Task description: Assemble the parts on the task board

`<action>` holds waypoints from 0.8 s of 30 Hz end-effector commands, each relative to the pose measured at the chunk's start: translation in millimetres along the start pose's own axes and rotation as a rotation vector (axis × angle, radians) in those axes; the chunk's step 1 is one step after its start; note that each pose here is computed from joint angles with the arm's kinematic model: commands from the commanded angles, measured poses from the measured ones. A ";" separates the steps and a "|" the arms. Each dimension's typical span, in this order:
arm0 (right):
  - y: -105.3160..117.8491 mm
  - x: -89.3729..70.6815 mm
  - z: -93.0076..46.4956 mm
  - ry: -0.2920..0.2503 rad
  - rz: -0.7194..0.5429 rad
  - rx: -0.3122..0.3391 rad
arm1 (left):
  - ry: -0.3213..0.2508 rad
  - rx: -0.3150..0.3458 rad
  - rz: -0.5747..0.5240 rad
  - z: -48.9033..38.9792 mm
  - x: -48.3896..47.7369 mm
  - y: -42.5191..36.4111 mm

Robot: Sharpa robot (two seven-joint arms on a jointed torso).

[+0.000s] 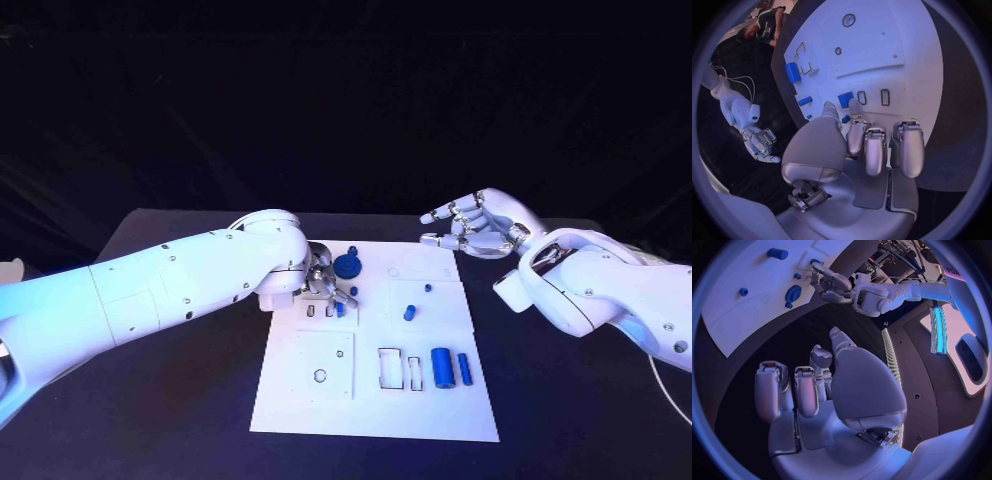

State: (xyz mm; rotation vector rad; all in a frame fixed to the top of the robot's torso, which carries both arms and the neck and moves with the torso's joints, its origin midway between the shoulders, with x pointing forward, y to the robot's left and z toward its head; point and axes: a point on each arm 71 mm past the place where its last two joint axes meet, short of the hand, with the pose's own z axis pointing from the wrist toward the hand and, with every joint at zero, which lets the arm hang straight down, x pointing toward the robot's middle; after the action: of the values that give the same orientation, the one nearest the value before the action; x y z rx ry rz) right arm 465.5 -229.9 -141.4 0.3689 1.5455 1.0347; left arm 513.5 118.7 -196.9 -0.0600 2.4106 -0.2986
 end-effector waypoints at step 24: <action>1.1 3.3 -0.7 0.022 -0.011 -0.005 | 0.035 -0.060 0.045 3.6 2.2 -0.2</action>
State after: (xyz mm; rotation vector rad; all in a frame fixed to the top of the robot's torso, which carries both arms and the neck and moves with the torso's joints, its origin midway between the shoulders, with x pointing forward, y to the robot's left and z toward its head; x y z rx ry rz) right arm 464.3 -228.9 -141.7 0.3638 1.5520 1.0344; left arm 515.0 115.9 -199.8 -0.0289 2.4326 -0.2799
